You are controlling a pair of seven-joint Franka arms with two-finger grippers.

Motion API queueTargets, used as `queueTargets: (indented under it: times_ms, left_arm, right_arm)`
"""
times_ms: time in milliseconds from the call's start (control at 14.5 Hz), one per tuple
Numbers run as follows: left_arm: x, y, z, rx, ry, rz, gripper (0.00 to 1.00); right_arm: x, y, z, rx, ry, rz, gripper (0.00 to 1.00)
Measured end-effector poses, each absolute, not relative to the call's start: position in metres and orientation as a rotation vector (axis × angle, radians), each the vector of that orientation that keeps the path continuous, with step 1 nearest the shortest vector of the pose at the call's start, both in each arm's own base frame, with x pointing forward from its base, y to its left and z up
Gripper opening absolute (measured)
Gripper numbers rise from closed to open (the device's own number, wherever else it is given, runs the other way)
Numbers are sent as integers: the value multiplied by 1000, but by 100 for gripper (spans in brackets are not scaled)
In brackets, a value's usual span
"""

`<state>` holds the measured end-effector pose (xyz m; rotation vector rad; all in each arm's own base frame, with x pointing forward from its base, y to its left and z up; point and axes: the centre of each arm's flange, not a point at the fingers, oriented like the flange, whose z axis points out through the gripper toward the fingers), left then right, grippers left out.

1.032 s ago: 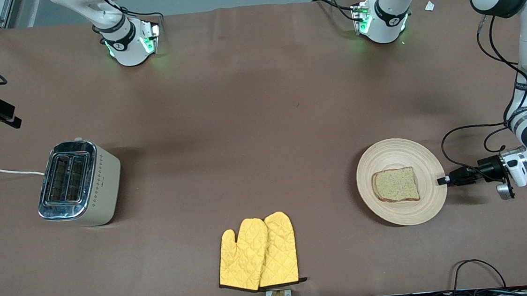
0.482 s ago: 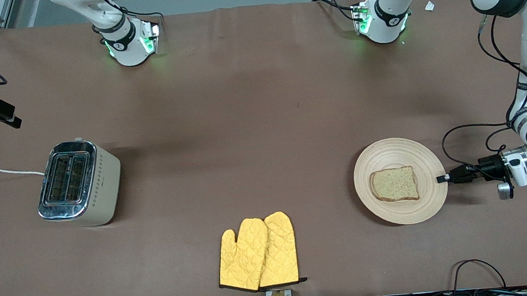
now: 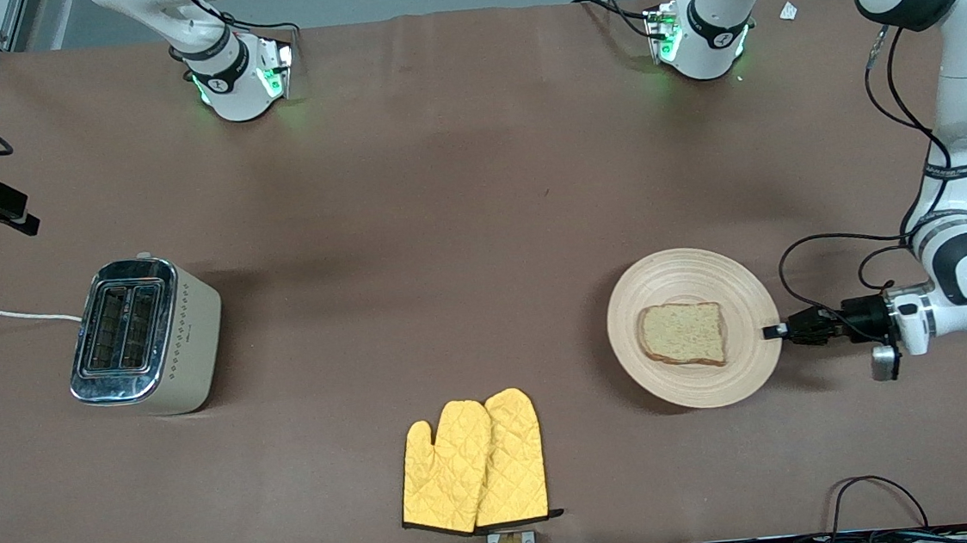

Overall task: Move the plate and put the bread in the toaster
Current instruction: 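Slide the plate toward the table middle with the left gripper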

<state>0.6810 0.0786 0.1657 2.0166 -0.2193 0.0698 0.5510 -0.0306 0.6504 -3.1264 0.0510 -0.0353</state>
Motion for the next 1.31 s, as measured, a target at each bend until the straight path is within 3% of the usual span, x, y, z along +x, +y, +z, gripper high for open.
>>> queueTargets:
  times_ms: [619, 1307]
  left_arm:
    - [682, -94, 186, 1991, -312, -56, 9]
    - [615, -260, 149, 2056, -191, -27, 9]
  right_arm:
    - [551, -31, 650, -3126, 51, -35, 100]
    - [551, -31, 650, -3126, 51, -33, 100]
